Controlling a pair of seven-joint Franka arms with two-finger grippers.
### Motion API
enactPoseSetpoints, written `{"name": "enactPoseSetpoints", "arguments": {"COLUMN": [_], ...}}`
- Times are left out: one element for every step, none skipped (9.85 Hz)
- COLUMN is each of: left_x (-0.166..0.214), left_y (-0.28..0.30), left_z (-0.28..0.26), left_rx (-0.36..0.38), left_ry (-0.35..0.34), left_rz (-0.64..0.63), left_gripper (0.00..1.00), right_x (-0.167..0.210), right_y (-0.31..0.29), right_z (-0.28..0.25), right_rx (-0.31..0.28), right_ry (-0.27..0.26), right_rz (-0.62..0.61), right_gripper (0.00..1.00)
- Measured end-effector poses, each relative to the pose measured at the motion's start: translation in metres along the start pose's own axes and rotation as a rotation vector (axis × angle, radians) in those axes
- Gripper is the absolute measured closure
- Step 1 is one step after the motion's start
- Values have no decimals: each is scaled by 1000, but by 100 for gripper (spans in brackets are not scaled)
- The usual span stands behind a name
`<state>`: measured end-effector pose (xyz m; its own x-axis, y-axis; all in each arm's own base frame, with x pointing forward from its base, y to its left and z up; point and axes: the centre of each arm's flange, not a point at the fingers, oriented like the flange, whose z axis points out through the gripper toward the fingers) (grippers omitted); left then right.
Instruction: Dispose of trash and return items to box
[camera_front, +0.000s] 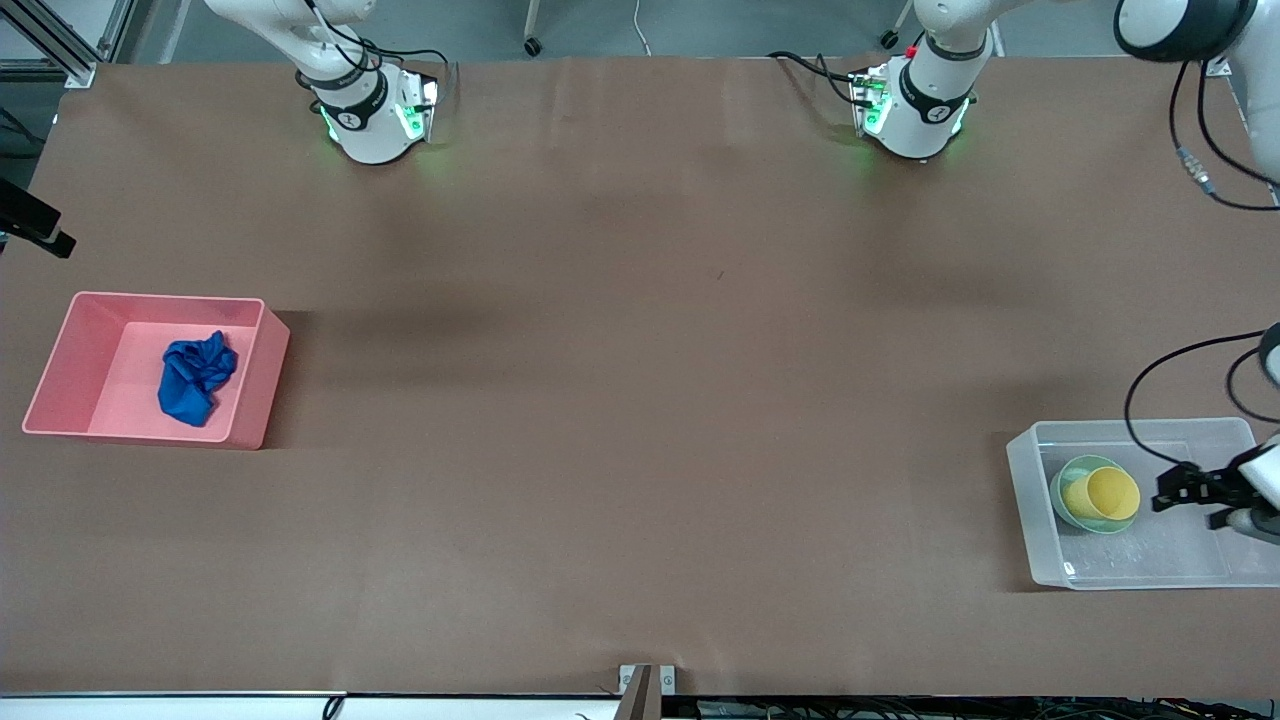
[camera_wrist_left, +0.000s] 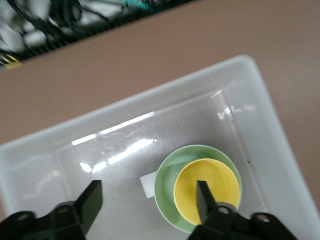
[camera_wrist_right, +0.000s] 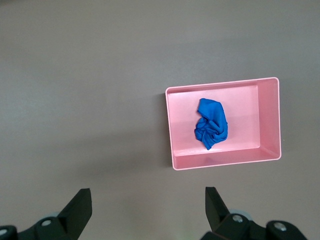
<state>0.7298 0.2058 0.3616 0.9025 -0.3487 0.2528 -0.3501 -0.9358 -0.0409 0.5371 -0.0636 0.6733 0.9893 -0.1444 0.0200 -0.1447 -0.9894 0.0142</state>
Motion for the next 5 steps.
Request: {"name": "enactPoseSetpoints", "arguments": {"left_x": [11,18,22,23,23], "left_y": [11,28,51,81,117], "left_z": [-43,-81,-112,-133,-150], "left_rx": [11,12,19,25,32], "left_ry": [8,3,-2,-10,-21], "left_rz": [20,40,55,59,63], "left_gripper": [0,0,0,0,0], "right_x": [0,0,0,0,0], "right_y": [0,0,1,1,1], "right_z": [0,0,0,0,0], "right_rx": [0,0,0,0,0], "right_ry": [0,0,0,0,0], "right_rz": [0,0,1,1,2], "right_gripper": [0,0,0,0,0]}}
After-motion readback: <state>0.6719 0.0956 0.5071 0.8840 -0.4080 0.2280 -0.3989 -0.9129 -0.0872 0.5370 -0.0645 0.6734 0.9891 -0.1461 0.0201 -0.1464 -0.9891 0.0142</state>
